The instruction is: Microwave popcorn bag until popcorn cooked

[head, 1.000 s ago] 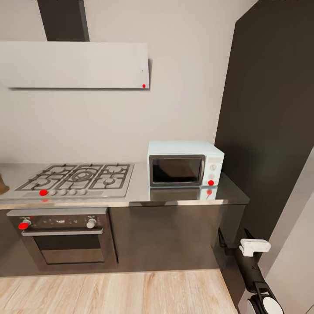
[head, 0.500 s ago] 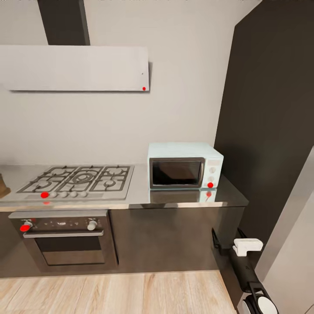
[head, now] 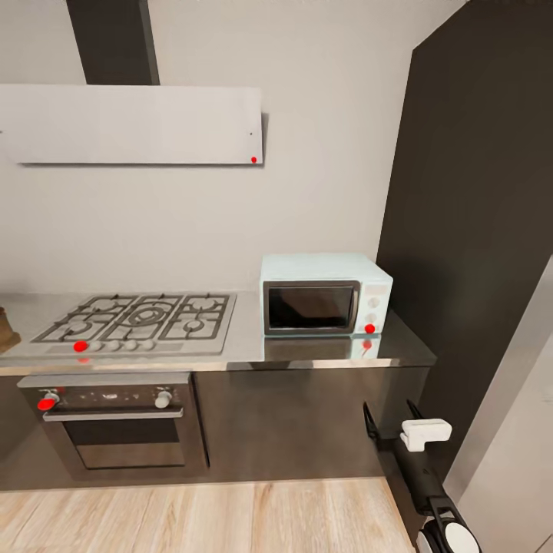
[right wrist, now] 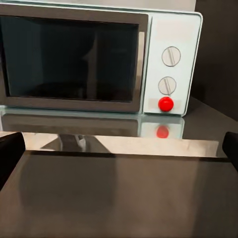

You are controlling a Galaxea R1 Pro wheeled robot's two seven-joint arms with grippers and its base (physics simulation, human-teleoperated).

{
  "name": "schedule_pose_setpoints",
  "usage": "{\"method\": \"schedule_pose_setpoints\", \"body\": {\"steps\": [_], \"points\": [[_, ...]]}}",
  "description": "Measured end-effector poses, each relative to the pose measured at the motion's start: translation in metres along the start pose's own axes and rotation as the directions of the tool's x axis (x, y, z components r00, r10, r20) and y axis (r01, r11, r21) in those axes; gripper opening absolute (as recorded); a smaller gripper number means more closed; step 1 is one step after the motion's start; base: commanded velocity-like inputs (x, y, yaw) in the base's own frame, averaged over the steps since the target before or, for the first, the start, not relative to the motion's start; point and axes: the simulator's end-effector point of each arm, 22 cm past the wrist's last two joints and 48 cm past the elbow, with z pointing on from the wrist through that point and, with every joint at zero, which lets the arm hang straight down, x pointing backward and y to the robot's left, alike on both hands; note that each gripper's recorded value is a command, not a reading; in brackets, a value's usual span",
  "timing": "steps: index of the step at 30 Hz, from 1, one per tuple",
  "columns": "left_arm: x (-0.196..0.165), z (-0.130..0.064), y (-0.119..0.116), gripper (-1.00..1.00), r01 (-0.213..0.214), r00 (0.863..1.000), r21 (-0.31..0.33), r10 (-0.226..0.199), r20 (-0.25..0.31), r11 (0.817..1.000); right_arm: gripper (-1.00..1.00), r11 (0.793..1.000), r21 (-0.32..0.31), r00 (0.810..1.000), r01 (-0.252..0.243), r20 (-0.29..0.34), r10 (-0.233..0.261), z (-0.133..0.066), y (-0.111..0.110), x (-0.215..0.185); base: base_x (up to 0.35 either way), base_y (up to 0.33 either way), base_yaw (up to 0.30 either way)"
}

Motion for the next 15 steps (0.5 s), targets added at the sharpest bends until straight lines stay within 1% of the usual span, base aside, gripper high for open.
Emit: {"method": "schedule_pose_setpoints", "body": {"steps": [2, 4, 5, 15], "points": [[0.0, 0.0, 0.006, 1.0, 0.0, 1.0, -0.008, 0.0, -0.001, 1.0, 1.0, 1.0, 0.001, 1.0, 0.0, -0.001, 0.0, 0.0, 0.0, 0.0, 0.079, 0.0, 0.0], [0.0, 0.0, 0.02, 1.0, 0.002, 1.0, -0.027, -0.002, 0.0, 1.0, 1.0, 1.0, 0.001, 1.0, 0.0, -0.001, 0.0, 0.0, 0.0, 0.0, 0.285, 0.0, 0.0], [0.0, 0.0, 0.021, 1.0, 0.003, 1.0, -0.029, -0.003, 0.0, 1.0, 1.0, 1.0, 0.001, 1.0, 0.0, -0.001, 0.0, 0.0, 0.0, 0.0, 0.315, 0.0, 0.0], [0.0, 0.0, 0.024, 1.0, 0.008, 1.0, -0.031, -0.008, 0.001, 0.999, 1.0, 1.0, 0.004, 1.0, 0.0, -0.001, 0.0, 0.0, -0.001, 0.0, 0.339, 0.0, 0.0]]}}
